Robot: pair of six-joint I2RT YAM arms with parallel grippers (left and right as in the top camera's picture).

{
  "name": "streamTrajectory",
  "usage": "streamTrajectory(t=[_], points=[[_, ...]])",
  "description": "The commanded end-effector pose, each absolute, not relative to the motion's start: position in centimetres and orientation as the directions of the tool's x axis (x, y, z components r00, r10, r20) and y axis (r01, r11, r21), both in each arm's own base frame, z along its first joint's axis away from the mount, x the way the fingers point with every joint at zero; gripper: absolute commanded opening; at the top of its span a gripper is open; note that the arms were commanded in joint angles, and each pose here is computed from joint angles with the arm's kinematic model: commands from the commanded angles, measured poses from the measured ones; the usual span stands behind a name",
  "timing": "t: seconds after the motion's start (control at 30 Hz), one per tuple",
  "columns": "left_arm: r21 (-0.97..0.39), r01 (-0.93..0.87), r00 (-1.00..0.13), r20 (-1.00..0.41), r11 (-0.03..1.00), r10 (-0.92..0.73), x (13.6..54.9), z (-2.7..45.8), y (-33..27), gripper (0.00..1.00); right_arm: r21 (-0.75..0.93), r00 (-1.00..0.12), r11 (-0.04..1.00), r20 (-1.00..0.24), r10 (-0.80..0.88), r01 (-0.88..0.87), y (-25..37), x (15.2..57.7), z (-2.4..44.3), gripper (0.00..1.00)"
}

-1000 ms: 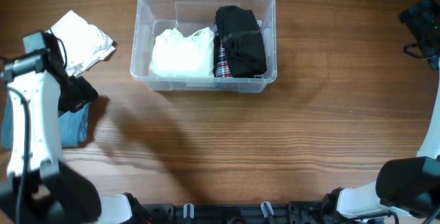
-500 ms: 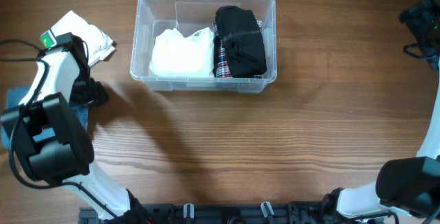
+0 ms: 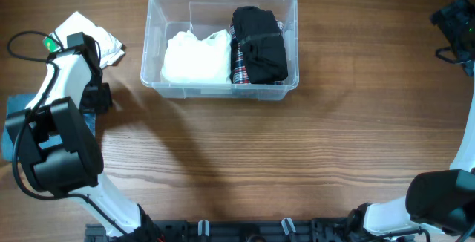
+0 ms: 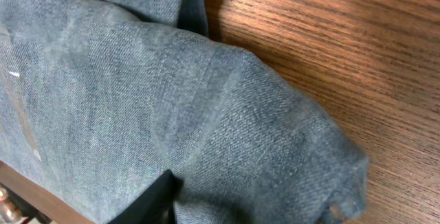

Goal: Pack container
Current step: 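Reach the left gripper to the blue-grey sweater and grasp it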

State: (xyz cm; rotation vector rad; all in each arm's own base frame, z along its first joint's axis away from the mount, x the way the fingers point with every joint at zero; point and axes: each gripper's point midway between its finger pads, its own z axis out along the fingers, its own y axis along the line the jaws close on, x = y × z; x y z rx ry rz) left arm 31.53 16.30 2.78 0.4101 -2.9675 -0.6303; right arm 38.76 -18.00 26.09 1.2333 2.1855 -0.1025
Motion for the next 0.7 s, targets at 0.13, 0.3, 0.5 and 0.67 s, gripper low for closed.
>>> streamTrajectory(t=[0.13, 0.3, 0.5, 0.67], points=[[0.426, -0.241, -0.95, 0.081, 0.872, -0.302, 28.6, 0.0, 16.9, 0.6, 0.232, -0.365, 0.552, -0.541, 0.757, 0.801, -17.8, 38.9, 25.8, 1.0], [0.374, -0.26, -0.947, 0.081, 0.891, -0.31, 28.7, -0.4, 16.3, 0.04, 0.232, -0.366, 0.552, -0.541, 0.757, 0.801, -17.8, 38.9, 25.8, 1.0], [0.223, -0.261, -0.96, 0.045, 0.939, -0.278, 31.3, -0.6, 12.1, 0.04, 0.232, -0.366, 0.552, -0.541, 0.757, 0.801, -17.8, 38.9, 25.8, 1.0], [0.186, -0.253, -0.967, -0.015, 0.949, -0.255, 35.3, 4.9, 11.6, 0.04, 0.232, -0.366, 0.552, -0.541, 0.757, 0.801, -17.8, 38.9, 25.8, 1.0]])
